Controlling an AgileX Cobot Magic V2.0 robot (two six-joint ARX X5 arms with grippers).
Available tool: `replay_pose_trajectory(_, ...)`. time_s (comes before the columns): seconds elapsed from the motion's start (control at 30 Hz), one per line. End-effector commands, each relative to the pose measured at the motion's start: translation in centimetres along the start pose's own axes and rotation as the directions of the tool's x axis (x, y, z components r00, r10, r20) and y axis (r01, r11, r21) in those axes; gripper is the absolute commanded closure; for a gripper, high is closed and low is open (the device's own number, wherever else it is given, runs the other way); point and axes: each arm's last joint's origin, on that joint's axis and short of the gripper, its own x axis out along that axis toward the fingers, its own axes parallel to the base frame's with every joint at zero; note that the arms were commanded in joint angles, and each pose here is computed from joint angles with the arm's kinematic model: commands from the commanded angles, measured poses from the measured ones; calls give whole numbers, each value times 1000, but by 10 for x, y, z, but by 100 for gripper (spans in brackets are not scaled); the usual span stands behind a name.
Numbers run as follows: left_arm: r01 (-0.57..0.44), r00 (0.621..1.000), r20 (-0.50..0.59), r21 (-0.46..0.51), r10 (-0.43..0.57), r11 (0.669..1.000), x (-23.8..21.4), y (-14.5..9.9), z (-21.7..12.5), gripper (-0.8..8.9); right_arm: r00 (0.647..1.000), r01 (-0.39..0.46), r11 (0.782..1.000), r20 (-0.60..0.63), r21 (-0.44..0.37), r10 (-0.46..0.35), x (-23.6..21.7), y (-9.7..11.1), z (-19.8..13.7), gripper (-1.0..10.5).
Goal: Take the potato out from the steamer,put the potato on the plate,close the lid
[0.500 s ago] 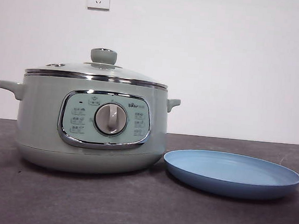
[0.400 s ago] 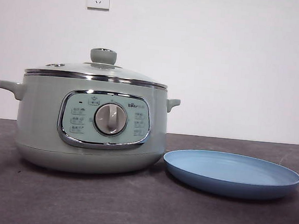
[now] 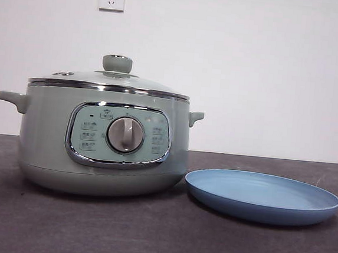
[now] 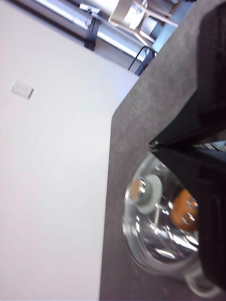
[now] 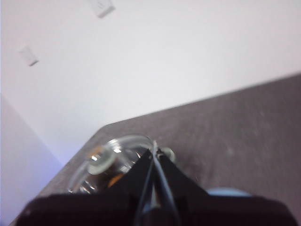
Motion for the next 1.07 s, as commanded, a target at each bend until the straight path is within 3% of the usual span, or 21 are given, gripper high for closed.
replay_pose_trajectory(0.03, 23, 999, -24, 62, -22, 998, 4, -7, 19, 819, 999, -47, 995, -1, -92, 47, 4, 13, 27, 955)
replay_pose_trajectory(0.27, 42, 992, -125, 162, -22, 986, 22, -22, 70, 819, 989, -139, 967, -78, -213, 125, 24, 35, 89, 955)
replay_pose_trajectory(0.4, 51, 981, -191, 198, -12, 979, 38, -26, 96, 819, 970, -205, 953, -174, -223, 168, 42, 42, 116, 955)
replay_pose_trajectory(0.67, 53, 945, -327, 208, 18, 977, 81, -21, 127, 797, 872, -323, 924, -443, -202, 208, 88, 48, 135, 932)
replay_pose_trajectory(0.7, 59, 942, -336, 210, 15, 976, 86, -21, 128, 727, 861, -335, 923, -460, -191, 217, 94, 49, 135, 892)
replay_pose_trajectory(0.77, 63, 936, -351, 205, 13, 977, 95, -19, 129, 498, 848, -345, 921, -480, -179, 225, 103, 49, 132, 726)
replay_pose_trajectory(0.83, 62, 930, -368, 197, 15, 978, 104, -17, 127, 330, 846, -328, 927, -493, -180, 203, 110, 47, 129, 488)
replay_pose_trajectory(0.93, 63, 917, -399, 185, 16, 981, 115, -12, 123, 334, 857, -262, 941, -499, -214, 125, 116, 45, 126, 264)
replay_pose_trajectory(1.07, 71, 906, -423, 177, 10, 982, 130, -8, 118, 334, 859, -241, 943, -502, -229, 98, 118, 46, 124, 254)
